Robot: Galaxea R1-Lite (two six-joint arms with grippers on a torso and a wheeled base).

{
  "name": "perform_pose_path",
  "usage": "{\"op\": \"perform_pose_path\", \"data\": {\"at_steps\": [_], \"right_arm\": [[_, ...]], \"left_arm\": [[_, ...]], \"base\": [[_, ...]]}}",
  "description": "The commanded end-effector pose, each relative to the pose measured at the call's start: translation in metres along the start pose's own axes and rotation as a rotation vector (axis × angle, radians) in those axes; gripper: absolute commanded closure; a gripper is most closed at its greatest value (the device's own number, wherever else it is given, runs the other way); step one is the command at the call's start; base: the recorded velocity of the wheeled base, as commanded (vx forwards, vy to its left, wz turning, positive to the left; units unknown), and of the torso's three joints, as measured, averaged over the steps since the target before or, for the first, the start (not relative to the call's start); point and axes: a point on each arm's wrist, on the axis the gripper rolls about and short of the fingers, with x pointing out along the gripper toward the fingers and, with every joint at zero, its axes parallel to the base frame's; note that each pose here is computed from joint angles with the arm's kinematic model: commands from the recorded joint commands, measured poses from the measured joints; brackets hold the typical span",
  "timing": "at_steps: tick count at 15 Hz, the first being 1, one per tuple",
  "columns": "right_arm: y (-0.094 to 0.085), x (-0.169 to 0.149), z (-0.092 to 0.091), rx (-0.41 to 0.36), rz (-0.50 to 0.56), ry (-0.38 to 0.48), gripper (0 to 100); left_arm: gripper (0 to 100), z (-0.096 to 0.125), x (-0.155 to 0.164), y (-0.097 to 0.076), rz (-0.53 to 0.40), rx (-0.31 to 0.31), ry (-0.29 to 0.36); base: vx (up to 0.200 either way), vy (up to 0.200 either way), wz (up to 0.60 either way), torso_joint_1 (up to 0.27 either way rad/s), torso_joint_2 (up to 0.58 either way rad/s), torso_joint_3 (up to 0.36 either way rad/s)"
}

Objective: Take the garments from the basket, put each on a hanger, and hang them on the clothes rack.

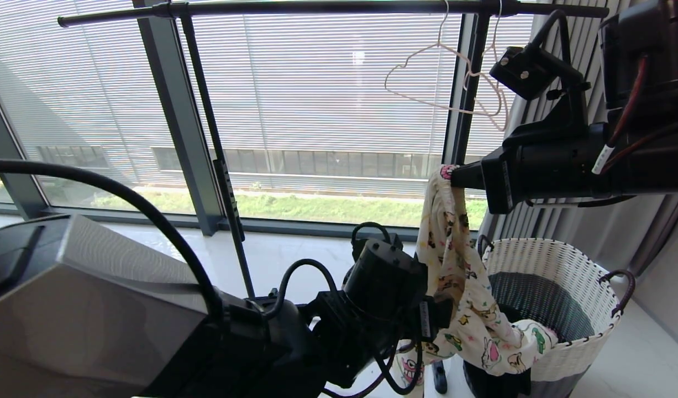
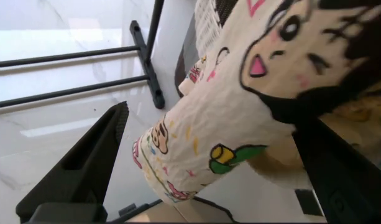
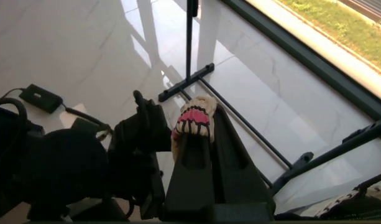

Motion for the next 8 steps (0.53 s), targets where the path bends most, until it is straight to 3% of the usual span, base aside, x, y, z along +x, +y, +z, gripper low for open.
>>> {"op": "perform_pose_path", "data": {"at_steps": [1, 5, 6, 8], "right_arm": [[0.005, -0.003, 0.001, -0.008, 0.014, -0.007, 100], [0.005, -0.005, 0.002, -0.01, -0.008, -0.013, 100], [0.005, -0.004, 0.003, -0.01, -0.009, -0.024, 100], [0.004, -0.002, 0.005, -0.014, -0.008, -0.045, 100]], "left_arm": [[0, -0.032, 0.039, 0.009, 0.124, 0.031, 0.055], [0, -0.039, 0.017, 0.019, 0.154, 0.072, 0.086], [0, -0.036, -0.004, 0.028, 0.174, 0.094, 0.082], [0, -0.031, -0.037, 0.046, 0.224, 0.079, 0.062]], "base": [[0.0, 0.0, 0.0, 0.0, 0.0, 0.0], [0.0, 0.0, 0.0, 0.0, 0.0, 0.0], [0.0, 0.0, 0.0, 0.0, 0.0, 0.0], [0.0, 0.0, 0.0, 0.0, 0.0, 0.0]]}}
